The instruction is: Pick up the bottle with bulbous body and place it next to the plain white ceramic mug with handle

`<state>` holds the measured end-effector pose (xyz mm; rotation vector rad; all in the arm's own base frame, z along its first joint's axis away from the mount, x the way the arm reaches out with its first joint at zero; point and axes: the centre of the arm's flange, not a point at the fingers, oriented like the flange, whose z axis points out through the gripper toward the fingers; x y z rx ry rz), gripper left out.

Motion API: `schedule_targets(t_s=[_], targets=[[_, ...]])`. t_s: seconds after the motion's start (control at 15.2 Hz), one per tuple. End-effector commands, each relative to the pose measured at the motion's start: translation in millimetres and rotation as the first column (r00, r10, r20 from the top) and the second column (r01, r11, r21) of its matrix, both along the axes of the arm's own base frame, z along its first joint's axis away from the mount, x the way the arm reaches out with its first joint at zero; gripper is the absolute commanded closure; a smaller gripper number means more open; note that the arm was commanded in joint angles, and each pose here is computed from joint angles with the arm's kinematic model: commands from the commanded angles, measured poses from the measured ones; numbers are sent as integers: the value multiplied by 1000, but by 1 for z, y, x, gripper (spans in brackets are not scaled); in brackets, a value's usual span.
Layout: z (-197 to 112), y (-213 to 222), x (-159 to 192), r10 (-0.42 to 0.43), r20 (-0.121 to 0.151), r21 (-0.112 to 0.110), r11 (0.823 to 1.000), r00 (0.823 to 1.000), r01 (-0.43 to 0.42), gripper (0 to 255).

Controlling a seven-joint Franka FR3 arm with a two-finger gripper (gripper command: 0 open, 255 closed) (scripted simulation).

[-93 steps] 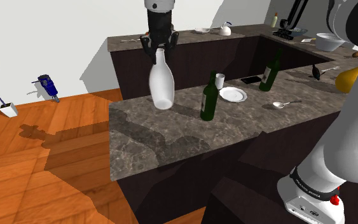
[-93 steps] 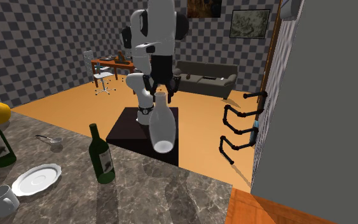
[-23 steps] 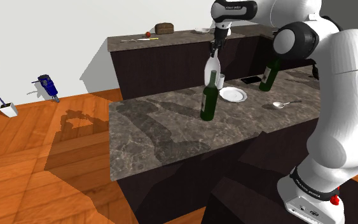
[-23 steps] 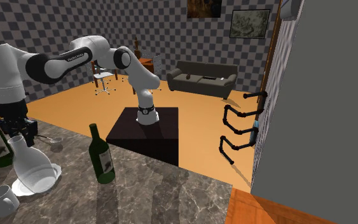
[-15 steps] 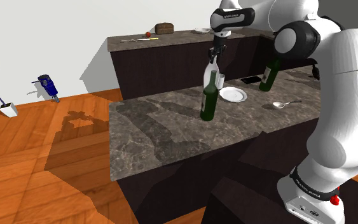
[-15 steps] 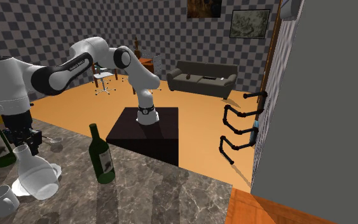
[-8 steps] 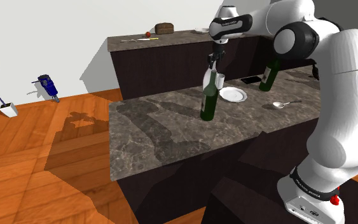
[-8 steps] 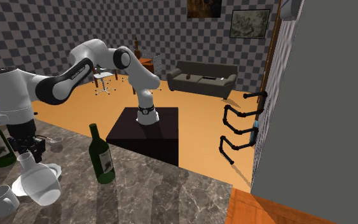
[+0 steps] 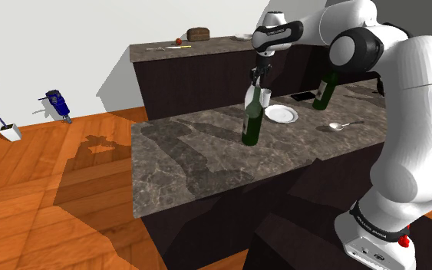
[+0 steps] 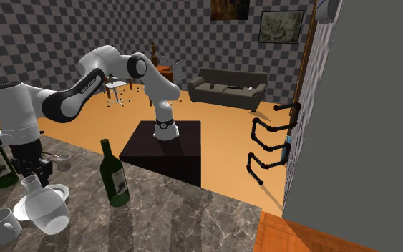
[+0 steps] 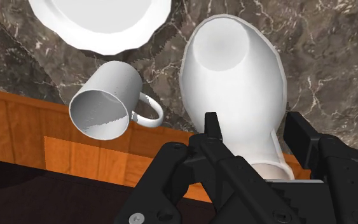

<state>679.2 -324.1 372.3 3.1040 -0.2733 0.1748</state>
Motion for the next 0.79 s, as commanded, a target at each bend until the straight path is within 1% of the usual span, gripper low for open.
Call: schedule_targets(t_s=[0.0, 0.07, 0.13, 0.46, 0.73], targets=[[0, 0, 0, 0, 1, 0, 1000, 1000, 0, 255], [0, 0, 0, 0, 1, 0, 1000, 1000, 0, 255], [0, 0, 0, 0, 1, 0, 1000, 1000, 0, 0], [0, 0, 0, 0, 1, 0, 1000, 1000, 0, 0], [50, 2, -5, 0, 1, 0, 1000, 1000, 0, 0]])
